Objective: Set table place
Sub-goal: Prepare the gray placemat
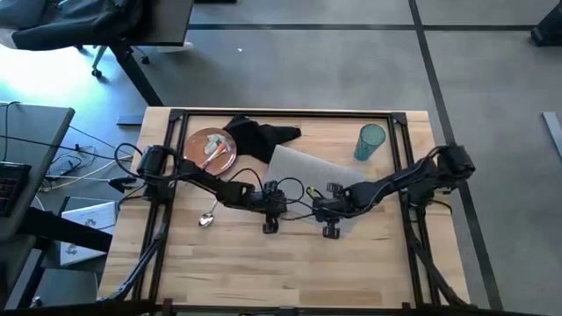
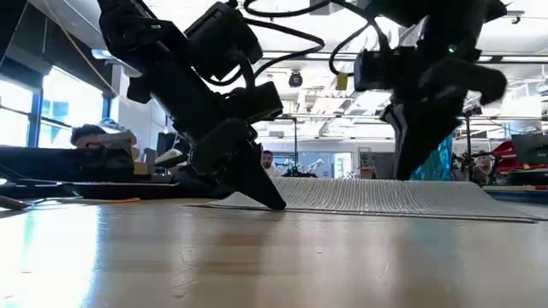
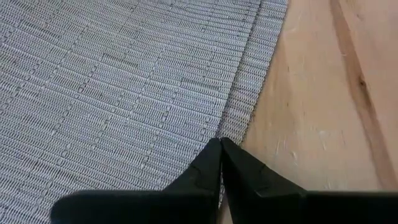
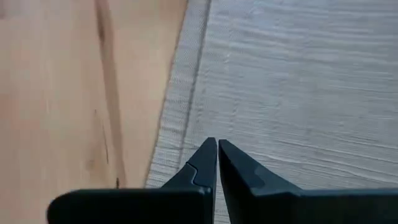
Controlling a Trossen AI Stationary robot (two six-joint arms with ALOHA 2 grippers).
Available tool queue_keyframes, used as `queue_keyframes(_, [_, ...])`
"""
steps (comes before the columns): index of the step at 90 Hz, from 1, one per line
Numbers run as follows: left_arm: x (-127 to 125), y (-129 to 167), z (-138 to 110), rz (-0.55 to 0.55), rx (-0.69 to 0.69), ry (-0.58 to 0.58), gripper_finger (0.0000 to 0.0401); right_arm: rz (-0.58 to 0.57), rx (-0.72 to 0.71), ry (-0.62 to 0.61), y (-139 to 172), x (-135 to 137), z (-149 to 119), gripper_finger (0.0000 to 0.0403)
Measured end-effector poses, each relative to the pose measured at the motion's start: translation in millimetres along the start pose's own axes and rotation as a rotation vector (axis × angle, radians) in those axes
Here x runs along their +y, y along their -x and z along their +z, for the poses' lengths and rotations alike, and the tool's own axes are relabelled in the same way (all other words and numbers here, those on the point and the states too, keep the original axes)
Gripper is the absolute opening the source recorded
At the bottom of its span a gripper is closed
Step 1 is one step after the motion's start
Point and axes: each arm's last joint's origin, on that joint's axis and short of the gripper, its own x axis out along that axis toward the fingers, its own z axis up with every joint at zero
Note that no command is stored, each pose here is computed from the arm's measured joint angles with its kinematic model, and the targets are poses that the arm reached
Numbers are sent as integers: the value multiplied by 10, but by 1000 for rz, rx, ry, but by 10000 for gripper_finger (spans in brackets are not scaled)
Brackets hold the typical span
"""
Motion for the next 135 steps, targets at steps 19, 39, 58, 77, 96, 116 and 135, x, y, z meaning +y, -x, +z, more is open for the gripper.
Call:
queue_keyframes(19, [-4, 1, 6, -4, -4, 0, 0, 6, -17, 4, -275, 99, 31, 102])
queue_keyframes(39, [-10, -2, 23, -14, -19, 2, 0, -12, -34, -24, -273, -25, 98, 168])
queue_keyframes(58, [-11, -3, 30, -16, -28, -12, 0, -99, -87, 7, -141, -69, 184, 168])
queue_keyframes(77, [-17, -4, 37, -26, -35, -12, 0, -81, -58, 10, -347, -41, 155, 167])
queue_keyframes(96, [-20, -3, 39, -35, -37, -22, 0, -90, -32, 9, -473, -31, 131, 162])
queue_keyframes(116, [-23, -2, 40, -37, -39, -23, 0, -110, -8, -2, -483, -55, 109, 56])
queue_keyframes(135, [-30, -1, 45, -46, -41, -23, 0, -190, 2, 27, -485, -91, 86, 4])
